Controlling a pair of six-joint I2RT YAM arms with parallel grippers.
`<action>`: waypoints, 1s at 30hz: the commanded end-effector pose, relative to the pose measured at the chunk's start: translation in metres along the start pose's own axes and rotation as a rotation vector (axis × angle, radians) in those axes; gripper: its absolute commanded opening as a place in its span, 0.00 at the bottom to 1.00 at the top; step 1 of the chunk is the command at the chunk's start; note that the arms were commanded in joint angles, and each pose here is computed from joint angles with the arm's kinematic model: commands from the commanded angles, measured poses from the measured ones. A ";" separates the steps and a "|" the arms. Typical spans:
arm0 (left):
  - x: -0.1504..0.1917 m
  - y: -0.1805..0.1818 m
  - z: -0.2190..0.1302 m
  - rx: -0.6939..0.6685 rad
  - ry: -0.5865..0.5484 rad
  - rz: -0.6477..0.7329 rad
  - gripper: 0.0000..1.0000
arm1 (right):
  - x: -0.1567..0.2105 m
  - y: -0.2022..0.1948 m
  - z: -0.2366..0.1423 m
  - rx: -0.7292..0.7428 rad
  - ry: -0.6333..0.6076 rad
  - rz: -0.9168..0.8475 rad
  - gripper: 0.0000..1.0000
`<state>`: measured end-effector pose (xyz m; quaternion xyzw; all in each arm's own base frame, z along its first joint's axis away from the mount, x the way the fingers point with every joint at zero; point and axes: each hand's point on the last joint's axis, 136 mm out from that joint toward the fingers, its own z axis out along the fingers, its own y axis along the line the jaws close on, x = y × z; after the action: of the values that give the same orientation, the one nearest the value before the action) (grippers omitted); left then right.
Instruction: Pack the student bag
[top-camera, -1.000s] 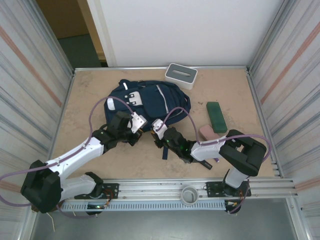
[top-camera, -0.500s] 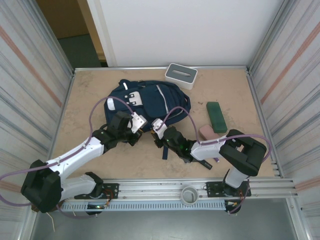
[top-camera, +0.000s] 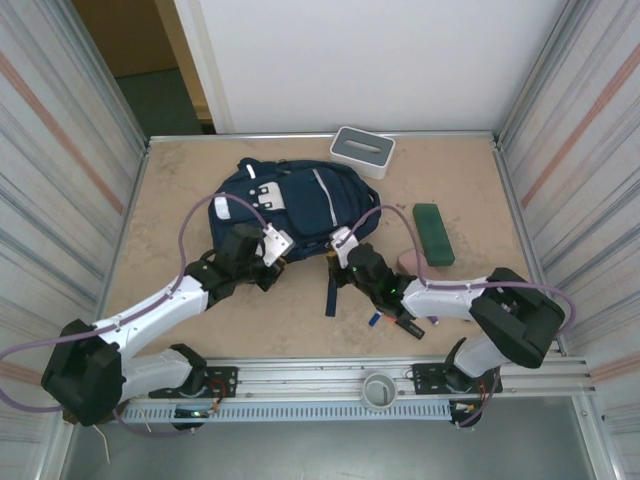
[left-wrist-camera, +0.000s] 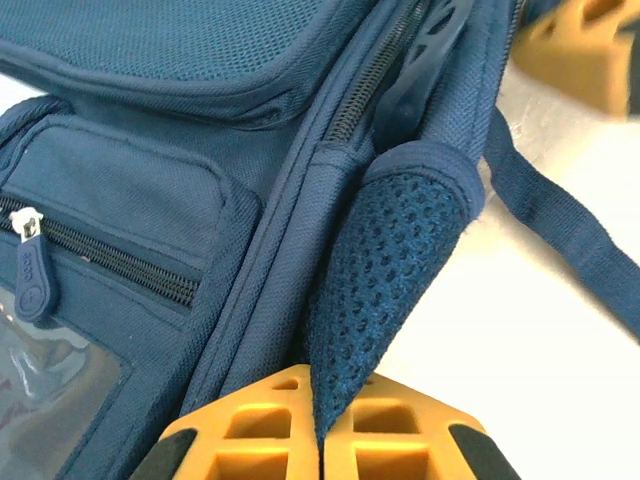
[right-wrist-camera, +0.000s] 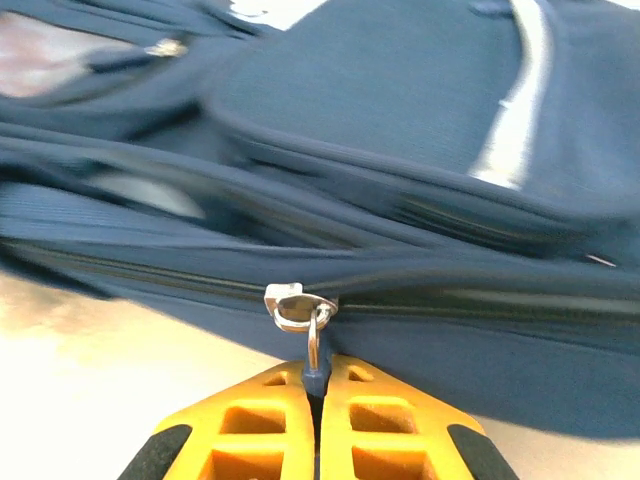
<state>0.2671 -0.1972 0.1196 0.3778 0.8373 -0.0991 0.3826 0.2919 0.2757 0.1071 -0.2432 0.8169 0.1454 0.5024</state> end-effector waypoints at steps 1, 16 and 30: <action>-0.021 0.032 -0.013 -0.145 -0.096 -0.009 0.00 | 0.031 -0.042 -0.010 0.128 0.120 0.113 0.00; -0.040 -0.015 -0.009 0.040 -0.175 0.207 0.54 | -0.015 0.022 -0.023 -0.264 0.111 0.259 0.00; -0.056 -0.048 0.042 0.074 -0.117 0.420 0.56 | -0.039 0.043 -0.042 -0.366 0.063 0.270 0.00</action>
<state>0.2681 -0.2718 0.1105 0.5491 0.7269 -0.0796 0.4047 0.2509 0.2882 0.1191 -0.2216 0.8491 0.3081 0.3675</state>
